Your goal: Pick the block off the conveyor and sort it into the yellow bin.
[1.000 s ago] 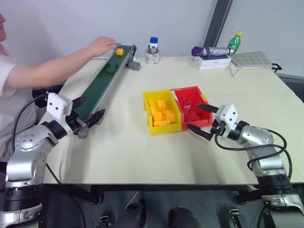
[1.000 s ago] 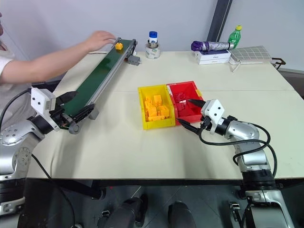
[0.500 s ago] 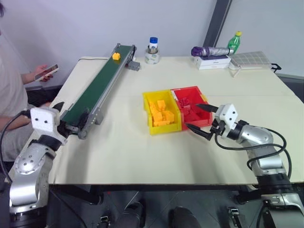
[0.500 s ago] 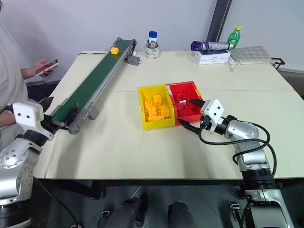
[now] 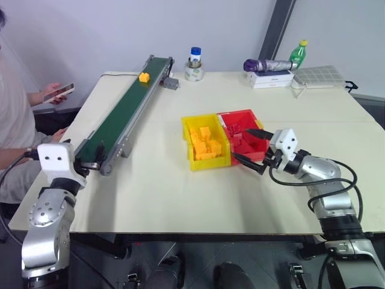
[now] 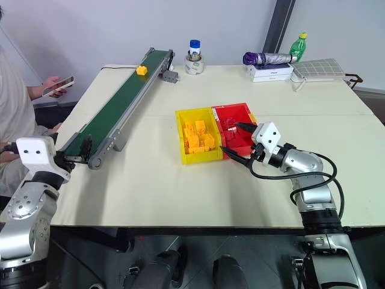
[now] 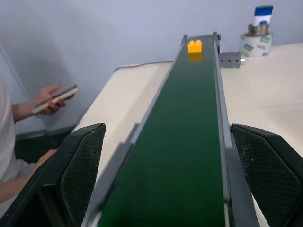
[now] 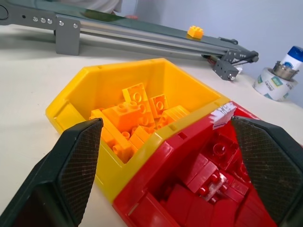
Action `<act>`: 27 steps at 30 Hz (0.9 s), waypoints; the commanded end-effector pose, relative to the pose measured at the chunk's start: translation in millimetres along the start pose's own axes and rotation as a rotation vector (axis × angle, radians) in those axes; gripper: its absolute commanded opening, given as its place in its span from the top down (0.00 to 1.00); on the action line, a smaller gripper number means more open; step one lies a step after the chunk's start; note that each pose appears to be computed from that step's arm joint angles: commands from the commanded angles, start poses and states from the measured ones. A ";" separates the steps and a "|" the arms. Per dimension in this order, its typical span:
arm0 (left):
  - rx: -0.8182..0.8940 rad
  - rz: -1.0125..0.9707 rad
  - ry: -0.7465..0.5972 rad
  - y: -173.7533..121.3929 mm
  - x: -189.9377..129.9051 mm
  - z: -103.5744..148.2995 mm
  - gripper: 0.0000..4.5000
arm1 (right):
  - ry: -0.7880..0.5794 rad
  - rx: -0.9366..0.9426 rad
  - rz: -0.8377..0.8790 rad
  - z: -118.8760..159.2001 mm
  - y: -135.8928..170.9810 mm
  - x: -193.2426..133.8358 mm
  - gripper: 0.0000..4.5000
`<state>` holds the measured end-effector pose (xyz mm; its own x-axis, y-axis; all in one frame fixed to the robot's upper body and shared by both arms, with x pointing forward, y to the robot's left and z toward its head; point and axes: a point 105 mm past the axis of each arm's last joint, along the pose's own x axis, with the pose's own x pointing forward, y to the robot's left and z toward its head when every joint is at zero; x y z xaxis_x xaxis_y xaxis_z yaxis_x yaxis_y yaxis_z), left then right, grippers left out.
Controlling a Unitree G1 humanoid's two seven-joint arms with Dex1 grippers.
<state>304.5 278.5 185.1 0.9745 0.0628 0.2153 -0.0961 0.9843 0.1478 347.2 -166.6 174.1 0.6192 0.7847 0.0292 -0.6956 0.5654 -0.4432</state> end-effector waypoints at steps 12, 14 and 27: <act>0.067 0.004 -0.016 17.6 4.1 5.0 0.01 | -0.038 -0.056 -0.019 15.8 -9.2 0.8 0.00; 0.059 0.002 -0.014 17.1 4.3 4.5 0.01 | -0.038 -0.058 -0.021 16.3 -9.6 0.7 0.00; 0.030 -0.041 0.003 10.4 12.2 6.8 0.01 | -0.033 -0.051 -0.017 14.1 -4.8 -1.0 0.00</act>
<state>314.1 286.3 182.9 0.9849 0.0261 0.1711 -0.0557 0.9838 0.1701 347.5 -166.6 174.4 0.6225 0.7822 0.0261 -0.6916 0.5654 -0.4494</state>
